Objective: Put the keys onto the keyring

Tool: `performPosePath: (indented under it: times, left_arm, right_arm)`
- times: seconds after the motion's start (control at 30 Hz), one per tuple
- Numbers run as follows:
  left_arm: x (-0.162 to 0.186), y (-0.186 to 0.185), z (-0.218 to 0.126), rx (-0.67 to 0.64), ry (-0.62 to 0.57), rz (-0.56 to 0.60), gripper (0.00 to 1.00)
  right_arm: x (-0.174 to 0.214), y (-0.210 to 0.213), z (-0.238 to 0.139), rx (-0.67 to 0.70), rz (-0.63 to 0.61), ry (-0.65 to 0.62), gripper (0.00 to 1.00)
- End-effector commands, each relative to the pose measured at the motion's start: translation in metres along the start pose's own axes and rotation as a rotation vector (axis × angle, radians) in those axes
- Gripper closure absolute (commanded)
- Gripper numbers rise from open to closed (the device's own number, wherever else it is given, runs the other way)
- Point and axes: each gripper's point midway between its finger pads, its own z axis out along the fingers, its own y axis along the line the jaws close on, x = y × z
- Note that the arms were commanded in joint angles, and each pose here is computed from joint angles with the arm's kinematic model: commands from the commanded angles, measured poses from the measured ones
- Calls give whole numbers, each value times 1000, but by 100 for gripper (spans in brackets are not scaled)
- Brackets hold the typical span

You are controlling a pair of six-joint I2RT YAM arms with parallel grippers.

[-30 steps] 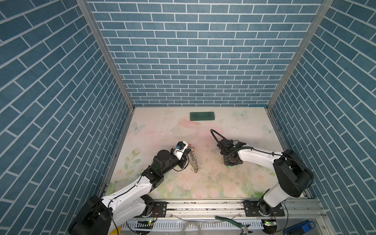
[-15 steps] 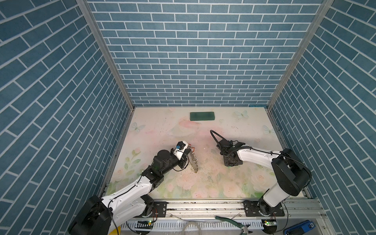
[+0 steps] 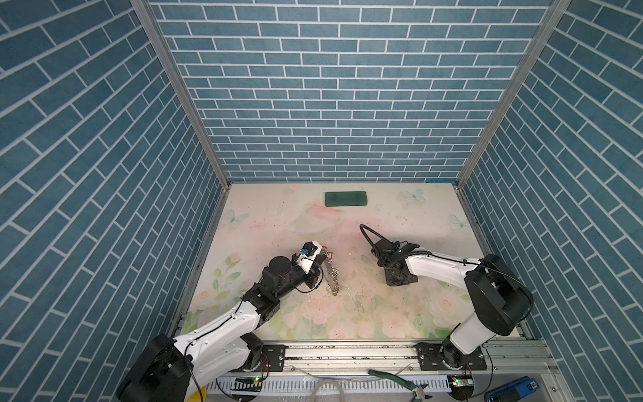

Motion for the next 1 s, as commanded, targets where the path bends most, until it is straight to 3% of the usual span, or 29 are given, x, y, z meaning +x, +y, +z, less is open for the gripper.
performPosePath:
  times: [0.0, 0.4, 0.67, 0.83, 0.97]
  left_arm:
    - [-18, -1, 1, 5, -55, 14, 100]
    - [-19, -2, 0, 8, -57, 15, 100]
    - [-19, -2, 1, 11, -58, 15, 100]
    - [-18, -2, 1, 12, -54, 13, 100]
    - [-19, -3, 1, 18, -55, 15, 100]
  right_arm:
    - [12, -16, 0, 59, 25, 16, 93]
    - [10, -15, 4, 67, 16, 25, 89]
    - [8, -17, 1, 69, 18, 13, 97]
    - [-5, -19, -19, 24, 36, -62, 100]
    - [-24, -11, -48, -122, 64, -203, 100]
